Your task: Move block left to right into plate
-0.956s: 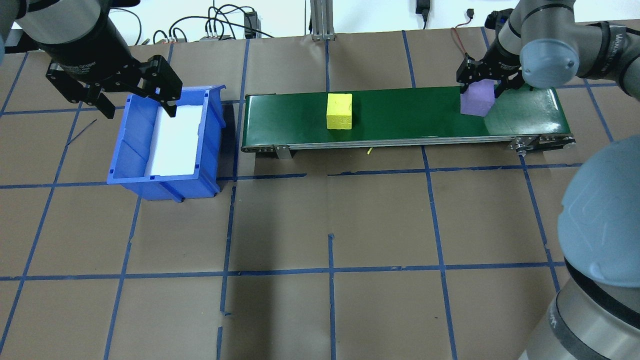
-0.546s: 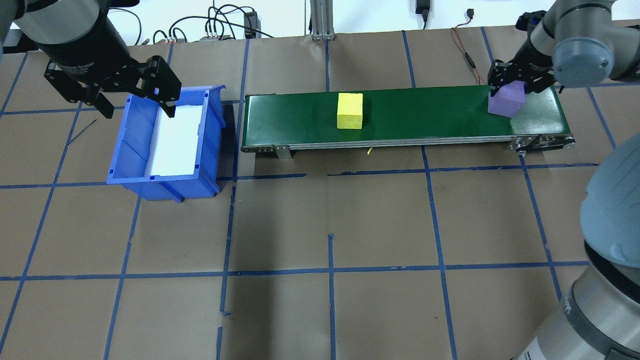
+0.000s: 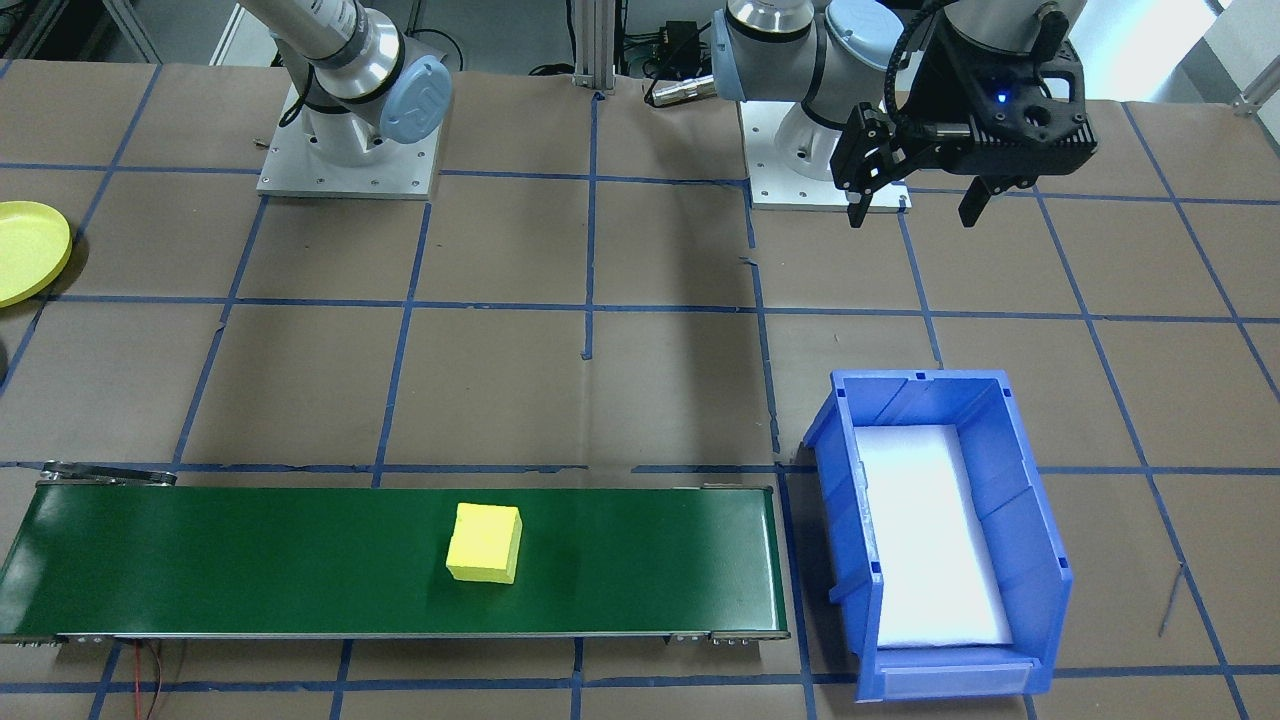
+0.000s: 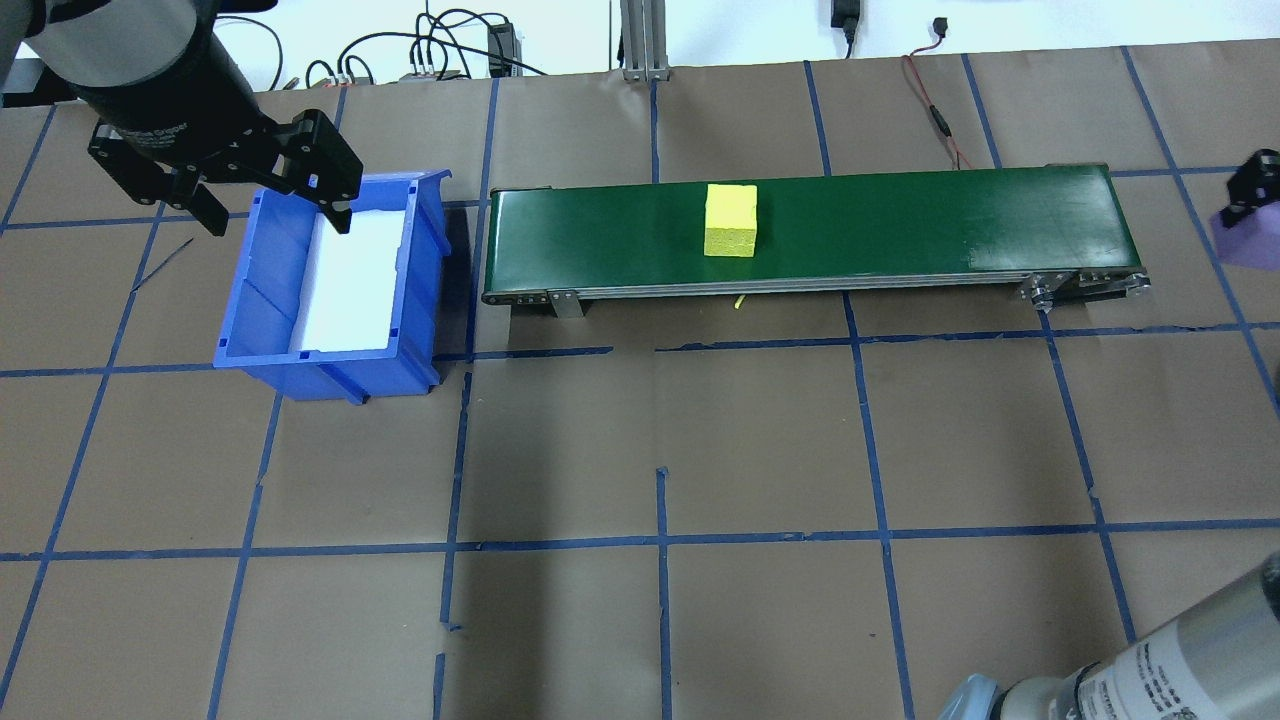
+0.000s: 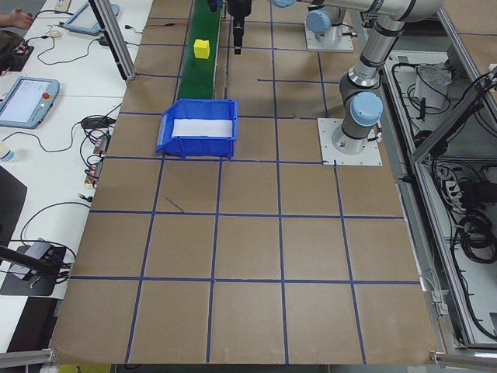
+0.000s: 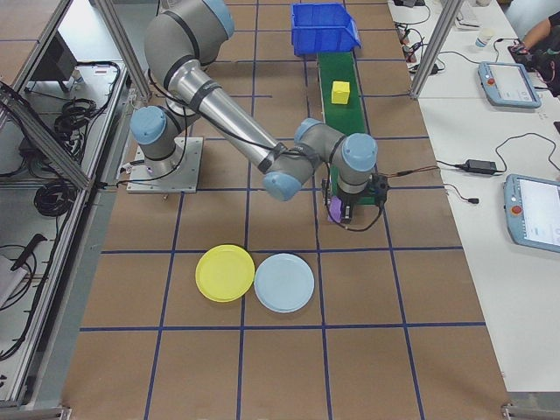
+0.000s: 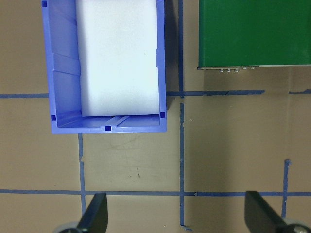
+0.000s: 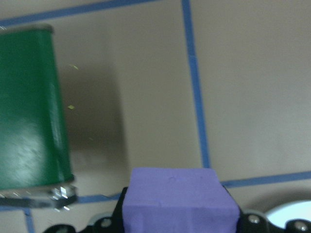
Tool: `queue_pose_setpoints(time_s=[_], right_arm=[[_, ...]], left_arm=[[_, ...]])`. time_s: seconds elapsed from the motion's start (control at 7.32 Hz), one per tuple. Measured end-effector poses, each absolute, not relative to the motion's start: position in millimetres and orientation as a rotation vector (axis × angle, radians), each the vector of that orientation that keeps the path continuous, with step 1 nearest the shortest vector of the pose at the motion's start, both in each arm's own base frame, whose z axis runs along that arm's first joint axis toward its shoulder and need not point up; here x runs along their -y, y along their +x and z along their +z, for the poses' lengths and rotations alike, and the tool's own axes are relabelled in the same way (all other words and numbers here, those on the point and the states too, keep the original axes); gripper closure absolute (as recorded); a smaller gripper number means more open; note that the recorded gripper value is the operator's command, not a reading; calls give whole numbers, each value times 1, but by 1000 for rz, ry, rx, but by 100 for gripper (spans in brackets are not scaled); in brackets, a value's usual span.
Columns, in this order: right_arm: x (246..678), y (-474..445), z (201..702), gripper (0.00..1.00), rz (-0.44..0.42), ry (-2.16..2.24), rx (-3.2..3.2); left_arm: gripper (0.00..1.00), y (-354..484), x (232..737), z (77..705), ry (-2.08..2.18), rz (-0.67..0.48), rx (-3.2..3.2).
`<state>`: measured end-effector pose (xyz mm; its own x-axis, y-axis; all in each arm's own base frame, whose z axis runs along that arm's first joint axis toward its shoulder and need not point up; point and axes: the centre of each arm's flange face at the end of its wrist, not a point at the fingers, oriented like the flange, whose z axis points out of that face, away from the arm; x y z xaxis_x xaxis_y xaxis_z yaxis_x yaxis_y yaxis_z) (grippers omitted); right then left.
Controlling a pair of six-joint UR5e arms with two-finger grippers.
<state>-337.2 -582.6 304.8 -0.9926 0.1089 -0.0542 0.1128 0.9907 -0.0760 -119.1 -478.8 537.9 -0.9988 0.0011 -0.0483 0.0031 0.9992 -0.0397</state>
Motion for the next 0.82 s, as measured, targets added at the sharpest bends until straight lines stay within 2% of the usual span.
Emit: queue_pose_setpoints(time_s=[0.27,0.41,0.55,0.68,0.82], right_arm=[[510,-431,290,68,-111,44,-3094],[480,-463,271,64,-115,12,-3098],[459,-483,246,17,-115,-4,-3099],[445,-493,226,2,-108,3,-3087],[440,-496,218,0,-115,8,-3077]], left_arm=[[0,-119,479,538,2,-60,-3091],[0,-119,479,537,-2,-61,-3092],[0,-119,479,538,-8,-62,-3093],[0,-119,479,538,-12,-63,-3093],[0,-119,479,538,-13,-64,-3092]])
